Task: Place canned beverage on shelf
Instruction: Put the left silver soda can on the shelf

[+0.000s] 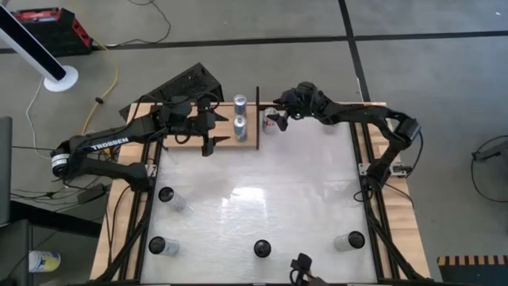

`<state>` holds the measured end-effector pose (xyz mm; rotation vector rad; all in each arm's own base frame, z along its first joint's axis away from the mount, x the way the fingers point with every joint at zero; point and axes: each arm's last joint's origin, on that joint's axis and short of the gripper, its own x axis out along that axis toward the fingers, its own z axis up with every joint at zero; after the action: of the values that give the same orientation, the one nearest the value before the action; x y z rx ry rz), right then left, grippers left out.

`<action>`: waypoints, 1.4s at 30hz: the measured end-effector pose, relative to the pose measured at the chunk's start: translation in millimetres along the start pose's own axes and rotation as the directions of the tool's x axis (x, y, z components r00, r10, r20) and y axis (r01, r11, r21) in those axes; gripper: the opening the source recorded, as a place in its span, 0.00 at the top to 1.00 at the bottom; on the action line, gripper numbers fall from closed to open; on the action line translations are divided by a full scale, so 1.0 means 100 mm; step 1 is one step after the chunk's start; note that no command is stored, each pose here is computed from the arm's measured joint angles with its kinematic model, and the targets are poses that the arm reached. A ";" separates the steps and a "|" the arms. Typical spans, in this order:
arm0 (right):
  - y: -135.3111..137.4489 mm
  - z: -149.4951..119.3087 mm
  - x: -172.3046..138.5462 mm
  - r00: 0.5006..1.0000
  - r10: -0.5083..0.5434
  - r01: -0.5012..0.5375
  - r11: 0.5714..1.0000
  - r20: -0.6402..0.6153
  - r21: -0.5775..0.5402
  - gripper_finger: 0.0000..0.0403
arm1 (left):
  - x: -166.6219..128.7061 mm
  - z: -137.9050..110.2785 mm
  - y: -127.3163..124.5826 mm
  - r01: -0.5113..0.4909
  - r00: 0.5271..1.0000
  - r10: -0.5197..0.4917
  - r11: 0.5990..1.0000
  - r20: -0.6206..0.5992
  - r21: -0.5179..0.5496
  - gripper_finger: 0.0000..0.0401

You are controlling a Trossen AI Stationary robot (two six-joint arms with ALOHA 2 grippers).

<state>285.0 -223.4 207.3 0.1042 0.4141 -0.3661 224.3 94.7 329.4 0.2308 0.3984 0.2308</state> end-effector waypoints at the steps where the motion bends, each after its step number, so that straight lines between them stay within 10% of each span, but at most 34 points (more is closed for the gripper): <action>1: 0.00 -0.03 0.02 1.000 0.001 -0.001 1.000 -0.010 0.000 0.04 | 0.00 0.00 0.00 0.000 1.000 0.000 1.000 0.000 0.000 0.30; 25: -0.02 -0.14 0.04 0.994 -0.037 0.040 0.999 -0.101 0.029 0.20 | 0.00 -0.02 0.01 -0.009 1.000 0.009 1.000 -0.025 0.011 0.30; 34: 0.27 0.43 -0.61 0.972 -0.235 0.235 0.964 0.016 -0.126 0.20 | -0.06 -0.07 0.06 -0.037 0.997 0.035 0.999 -0.069 -0.029 0.30; 42: 0.74 1.18 -0.94 0.958 -0.136 0.189 0.961 0.252 -0.201 0.20 | -0.11 -0.10 0.10 -0.050 0.995 0.046 0.997 -0.090 -0.052 0.30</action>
<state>276.6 -144.2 355.3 -0.1939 0.2256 -0.4869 208.8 103.1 326.7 0.1777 0.4745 0.2995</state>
